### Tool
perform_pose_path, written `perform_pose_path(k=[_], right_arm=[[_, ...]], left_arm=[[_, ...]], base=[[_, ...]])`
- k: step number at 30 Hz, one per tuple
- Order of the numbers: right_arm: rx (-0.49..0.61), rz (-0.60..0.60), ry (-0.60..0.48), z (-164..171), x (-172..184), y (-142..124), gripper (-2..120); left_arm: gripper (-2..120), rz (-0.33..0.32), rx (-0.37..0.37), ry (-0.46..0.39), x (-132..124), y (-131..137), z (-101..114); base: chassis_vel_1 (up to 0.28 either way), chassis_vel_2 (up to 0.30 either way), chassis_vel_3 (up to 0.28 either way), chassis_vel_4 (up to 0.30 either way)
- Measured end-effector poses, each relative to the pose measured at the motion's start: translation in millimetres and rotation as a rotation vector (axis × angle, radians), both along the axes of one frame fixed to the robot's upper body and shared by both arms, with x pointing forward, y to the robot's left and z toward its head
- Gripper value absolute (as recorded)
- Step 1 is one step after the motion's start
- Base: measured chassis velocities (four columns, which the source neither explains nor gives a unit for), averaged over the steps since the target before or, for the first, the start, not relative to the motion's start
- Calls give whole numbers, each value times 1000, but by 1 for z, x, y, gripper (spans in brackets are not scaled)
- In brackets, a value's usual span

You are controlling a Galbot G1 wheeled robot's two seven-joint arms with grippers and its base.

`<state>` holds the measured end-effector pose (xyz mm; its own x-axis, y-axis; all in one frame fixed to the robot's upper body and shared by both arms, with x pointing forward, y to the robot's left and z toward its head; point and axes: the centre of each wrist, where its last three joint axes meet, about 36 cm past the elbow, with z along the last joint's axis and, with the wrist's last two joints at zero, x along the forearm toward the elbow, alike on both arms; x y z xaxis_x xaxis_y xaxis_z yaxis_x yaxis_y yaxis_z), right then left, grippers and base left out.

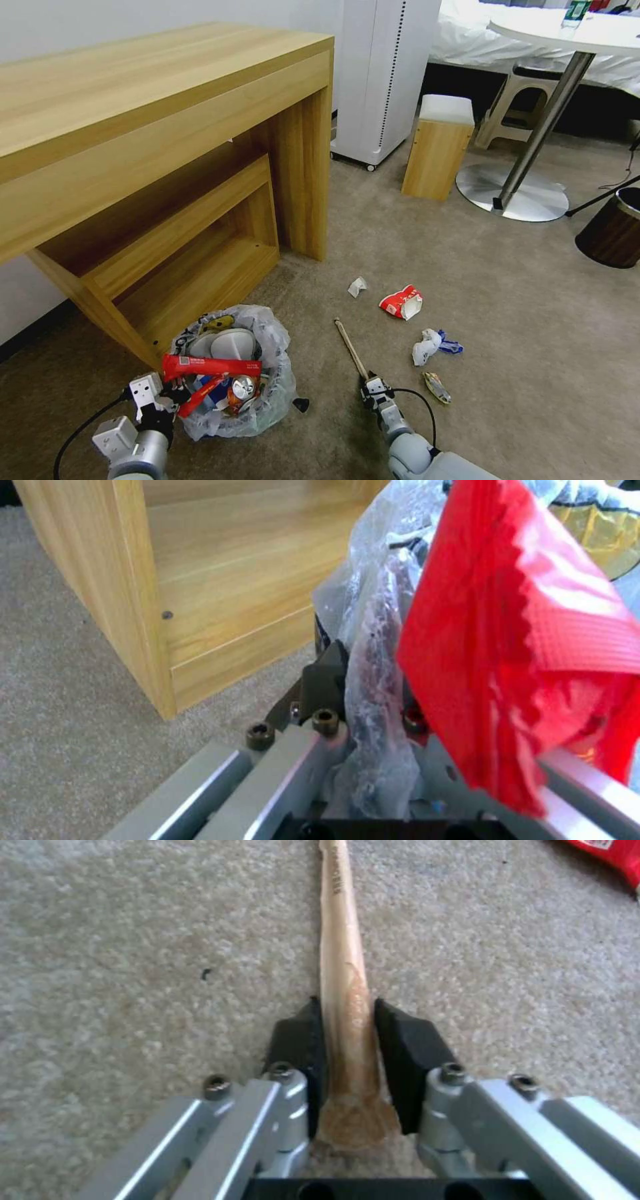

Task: Pick up the trash bin and place the garbage on the floor into it.

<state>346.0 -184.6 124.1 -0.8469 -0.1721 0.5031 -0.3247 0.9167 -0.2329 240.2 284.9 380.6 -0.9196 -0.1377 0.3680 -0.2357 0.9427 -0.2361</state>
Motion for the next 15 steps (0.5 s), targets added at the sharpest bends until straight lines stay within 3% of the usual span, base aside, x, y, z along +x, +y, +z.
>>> perform_pose_path(k=[8, 15], right_arm=[[3, 13, -14, 0, -1, 3, 2], [64, 32, -82, 19, 5, -8, 1]], left_arm=[[1, 1, 2, -6, 0, 0, 2], [1, 3, 3, -9, 3, 1, 1]], base=[[0, 0, 0, 0], [0, 0, 0, 0]])
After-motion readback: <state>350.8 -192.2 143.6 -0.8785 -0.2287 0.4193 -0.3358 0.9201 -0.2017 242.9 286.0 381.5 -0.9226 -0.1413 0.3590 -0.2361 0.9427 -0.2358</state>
